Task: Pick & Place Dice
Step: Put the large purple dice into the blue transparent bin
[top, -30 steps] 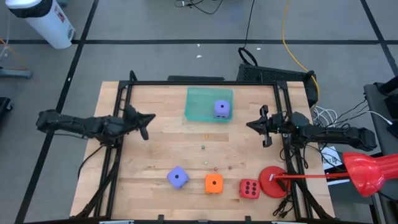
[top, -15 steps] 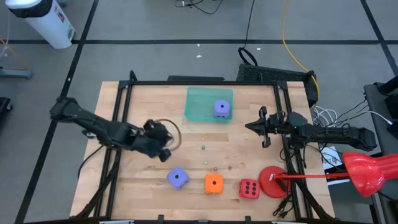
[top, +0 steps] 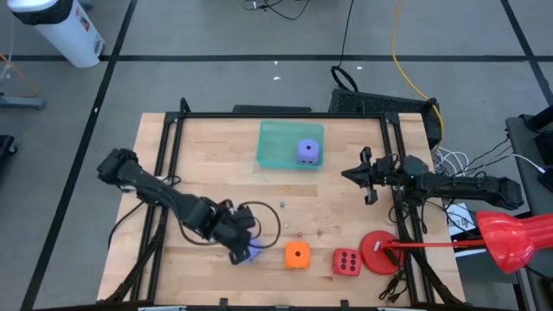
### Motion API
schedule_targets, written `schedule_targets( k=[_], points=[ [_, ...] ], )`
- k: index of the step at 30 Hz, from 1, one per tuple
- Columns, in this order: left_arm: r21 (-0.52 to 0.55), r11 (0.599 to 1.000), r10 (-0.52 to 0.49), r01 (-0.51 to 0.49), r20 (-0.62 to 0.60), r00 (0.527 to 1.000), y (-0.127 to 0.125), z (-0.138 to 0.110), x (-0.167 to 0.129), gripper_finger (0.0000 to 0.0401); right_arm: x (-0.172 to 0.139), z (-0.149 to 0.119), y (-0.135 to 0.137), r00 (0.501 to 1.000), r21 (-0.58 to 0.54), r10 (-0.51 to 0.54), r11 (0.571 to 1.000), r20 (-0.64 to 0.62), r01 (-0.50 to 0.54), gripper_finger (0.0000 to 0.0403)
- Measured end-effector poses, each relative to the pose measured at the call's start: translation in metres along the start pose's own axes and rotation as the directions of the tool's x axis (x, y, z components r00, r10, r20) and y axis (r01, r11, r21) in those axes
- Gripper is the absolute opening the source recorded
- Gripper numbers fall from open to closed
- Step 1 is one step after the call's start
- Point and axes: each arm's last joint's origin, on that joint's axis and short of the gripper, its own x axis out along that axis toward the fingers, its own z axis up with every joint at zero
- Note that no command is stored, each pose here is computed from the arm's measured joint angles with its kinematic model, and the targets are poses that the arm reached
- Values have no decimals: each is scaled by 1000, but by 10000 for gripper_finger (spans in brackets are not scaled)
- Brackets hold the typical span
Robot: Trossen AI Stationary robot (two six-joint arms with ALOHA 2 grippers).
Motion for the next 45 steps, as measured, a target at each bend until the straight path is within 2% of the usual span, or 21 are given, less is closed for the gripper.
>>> schedule_targets(
  k=[3,7,18,20,22,29,34,39,45],
  points=[
    [-44,999,19,-22,-68,997,-2,-4,9,34,0,0,0,1000,1,0,1000,-3,0,4],
    [-86,996,-5,-6,-128,992,-2,-5,12,96,0,-1,0,1000,1,0,1000,-5,0,5],
    [-173,982,-105,75,-169,980,2,7,14,352,0,-1,0,1000,2,0,1000,-5,0,4],
    [-180,981,-106,74,-174,979,4,9,14,385,0,-1,0,1000,1,0,1000,-6,0,5],
    [-183,980,-105,73,-172,979,6,11,14,392,0,-1,0,1000,2,0,1000,-6,0,4],
    [-165,985,-80,50,-185,979,9,15,23,376,0,-1,0,1000,8,1,1000,-6,-1,4],
    [-137,990,-44,9,-249,968,5,12,48,397,0,-1,0,1000,8,1,1000,-6,-1,4],
    [-115,993,-18,-22,-333,943,1,8,78,396,0,-1,0,1000,8,1,1000,-6,-1,4],
    [-101,995,-22,-15,-354,935,-1,8,88,395,0,-1,0,1000,9,1,1000,-6,-1,4]
  ],
)
